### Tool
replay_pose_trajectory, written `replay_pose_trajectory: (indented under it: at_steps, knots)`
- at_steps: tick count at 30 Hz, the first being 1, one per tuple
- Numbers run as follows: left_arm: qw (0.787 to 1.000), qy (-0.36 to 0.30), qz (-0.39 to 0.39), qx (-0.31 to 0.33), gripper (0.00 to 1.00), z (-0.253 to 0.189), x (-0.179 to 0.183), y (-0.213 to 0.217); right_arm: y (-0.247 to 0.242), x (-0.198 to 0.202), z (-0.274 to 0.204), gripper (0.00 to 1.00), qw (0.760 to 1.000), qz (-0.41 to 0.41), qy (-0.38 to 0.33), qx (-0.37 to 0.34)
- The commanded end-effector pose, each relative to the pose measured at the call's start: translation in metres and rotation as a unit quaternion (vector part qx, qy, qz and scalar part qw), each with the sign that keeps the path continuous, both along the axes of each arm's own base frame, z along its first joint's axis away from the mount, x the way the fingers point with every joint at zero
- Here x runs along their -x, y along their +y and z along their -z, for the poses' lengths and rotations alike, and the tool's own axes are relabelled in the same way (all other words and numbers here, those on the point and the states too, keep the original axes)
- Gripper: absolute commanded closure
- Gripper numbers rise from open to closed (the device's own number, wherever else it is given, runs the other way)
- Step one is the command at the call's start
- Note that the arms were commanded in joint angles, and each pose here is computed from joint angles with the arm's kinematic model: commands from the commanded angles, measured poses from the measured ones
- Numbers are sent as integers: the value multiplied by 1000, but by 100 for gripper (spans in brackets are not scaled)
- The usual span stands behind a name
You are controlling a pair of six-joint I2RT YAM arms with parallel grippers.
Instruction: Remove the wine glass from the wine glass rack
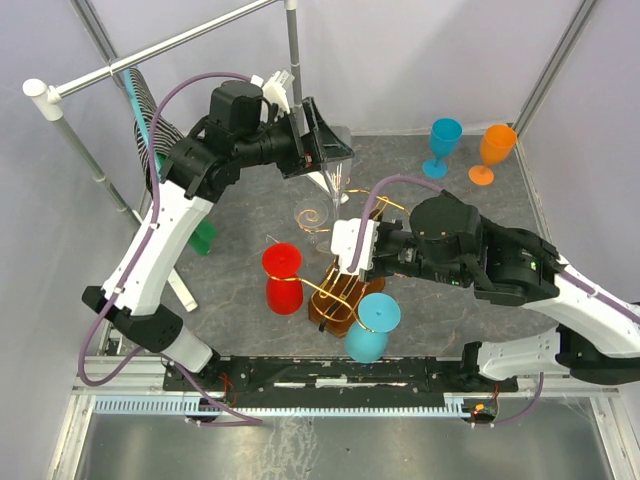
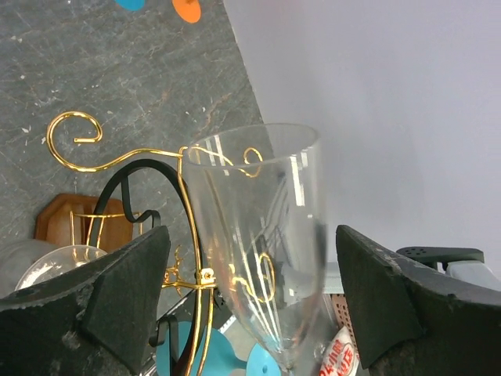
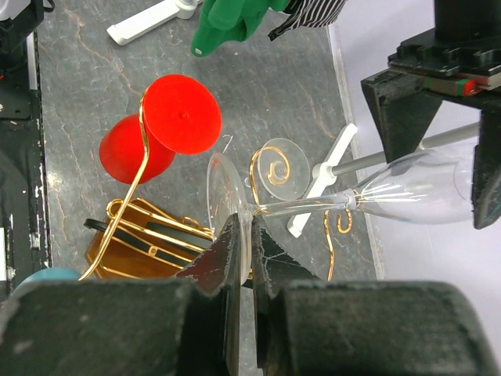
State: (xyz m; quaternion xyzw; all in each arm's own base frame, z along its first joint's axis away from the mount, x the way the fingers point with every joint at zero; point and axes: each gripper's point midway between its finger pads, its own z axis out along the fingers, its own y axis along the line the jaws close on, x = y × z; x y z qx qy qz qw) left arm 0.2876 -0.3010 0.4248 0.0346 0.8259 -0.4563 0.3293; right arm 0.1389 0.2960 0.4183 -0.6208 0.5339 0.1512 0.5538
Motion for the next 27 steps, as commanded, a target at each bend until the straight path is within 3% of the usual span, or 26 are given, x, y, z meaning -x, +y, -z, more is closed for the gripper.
replay_pose_trajectory:
  at_steps: [1, 14, 27]
  knots:
    - [998, -50, 1, 39, 8, -39, 13, 7, 5, -4, -18, 99, 999, 8, -28, -25]
    - [997, -21, 37, 63, 10, -25, 32, 2, 0, -12, -22, 99, 997, 39, -60, -26]
    - [993, -4, 76, 95, 27, -18, 54, -1, 5, -17, -23, 99, 996, 47, -72, -30]
